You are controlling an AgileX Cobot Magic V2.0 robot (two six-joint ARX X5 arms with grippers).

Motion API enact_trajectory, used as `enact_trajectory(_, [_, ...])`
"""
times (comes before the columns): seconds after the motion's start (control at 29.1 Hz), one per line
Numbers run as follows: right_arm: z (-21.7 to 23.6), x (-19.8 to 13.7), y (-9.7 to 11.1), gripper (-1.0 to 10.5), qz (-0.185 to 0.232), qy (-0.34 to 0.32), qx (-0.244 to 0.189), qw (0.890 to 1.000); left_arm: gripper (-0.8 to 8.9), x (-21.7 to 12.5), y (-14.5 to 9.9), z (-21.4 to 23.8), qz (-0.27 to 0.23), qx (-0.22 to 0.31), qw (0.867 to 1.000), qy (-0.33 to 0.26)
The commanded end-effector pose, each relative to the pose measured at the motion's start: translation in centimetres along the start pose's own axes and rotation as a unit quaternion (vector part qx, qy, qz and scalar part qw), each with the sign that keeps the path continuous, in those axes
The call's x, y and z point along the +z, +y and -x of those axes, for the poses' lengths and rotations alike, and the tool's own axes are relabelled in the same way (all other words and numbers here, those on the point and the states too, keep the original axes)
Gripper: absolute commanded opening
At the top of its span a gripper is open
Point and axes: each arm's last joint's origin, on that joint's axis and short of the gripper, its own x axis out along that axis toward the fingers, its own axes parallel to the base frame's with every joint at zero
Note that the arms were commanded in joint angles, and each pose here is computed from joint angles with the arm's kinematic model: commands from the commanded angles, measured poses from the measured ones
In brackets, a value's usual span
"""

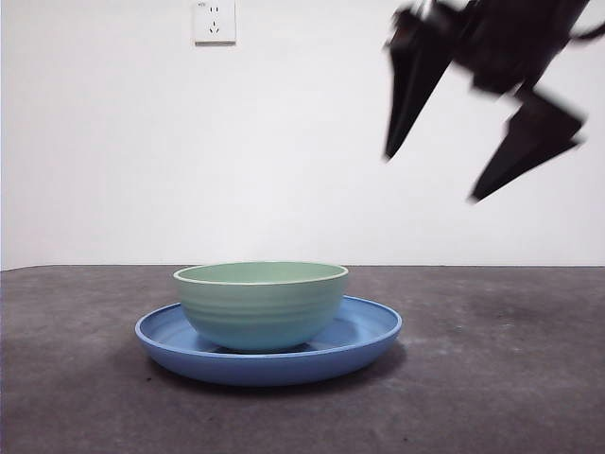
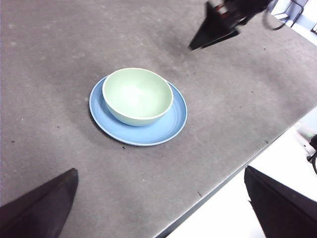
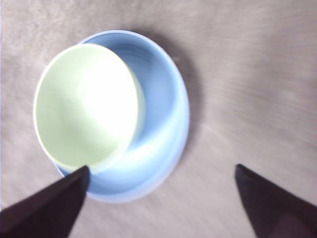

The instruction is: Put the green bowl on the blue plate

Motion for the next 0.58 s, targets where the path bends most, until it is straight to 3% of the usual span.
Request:
enact_trajectory(0.03, [2.7, -1.2, 0.9, 5.4, 0.031, -0.011, -0.043, 0.999, 5.94, 0.2, -0.1, 0.2, -0.001, -0.003, 1.0, -0.009])
enact_trajectory(0.1, [5.0, -2.8, 1.4, 5.5, 0.046, -0.016, -0.065, 0.997, 5.94, 0.2, -0.1, 0.2, -0.001, -0.003, 1.0, -0.009])
enact_trajectory(0.21, [7.3, -4.9, 2.2, 5.5, 0.071, -0.034, -0.055, 0.995, 5.94, 0.2, -0.1, 0.2, -0.001, -0.003, 1.0, -0.009])
enact_trajectory(0.41, [11.1, -9.6, 2.6, 5.5, 0.122, -0.085, -0.01, 0.989, 5.94, 0.2, -0.1, 0.2, -0.001, -0.003, 1.0, -0.008])
enact_trajectory(0.58, [12.7, -13.9, 1.7, 5.5, 0.154, -0.106, 0.048, 0.981, 5.94, 0.2, -0.1, 0.2, -0.001, -0.003, 1.0, -0.008])
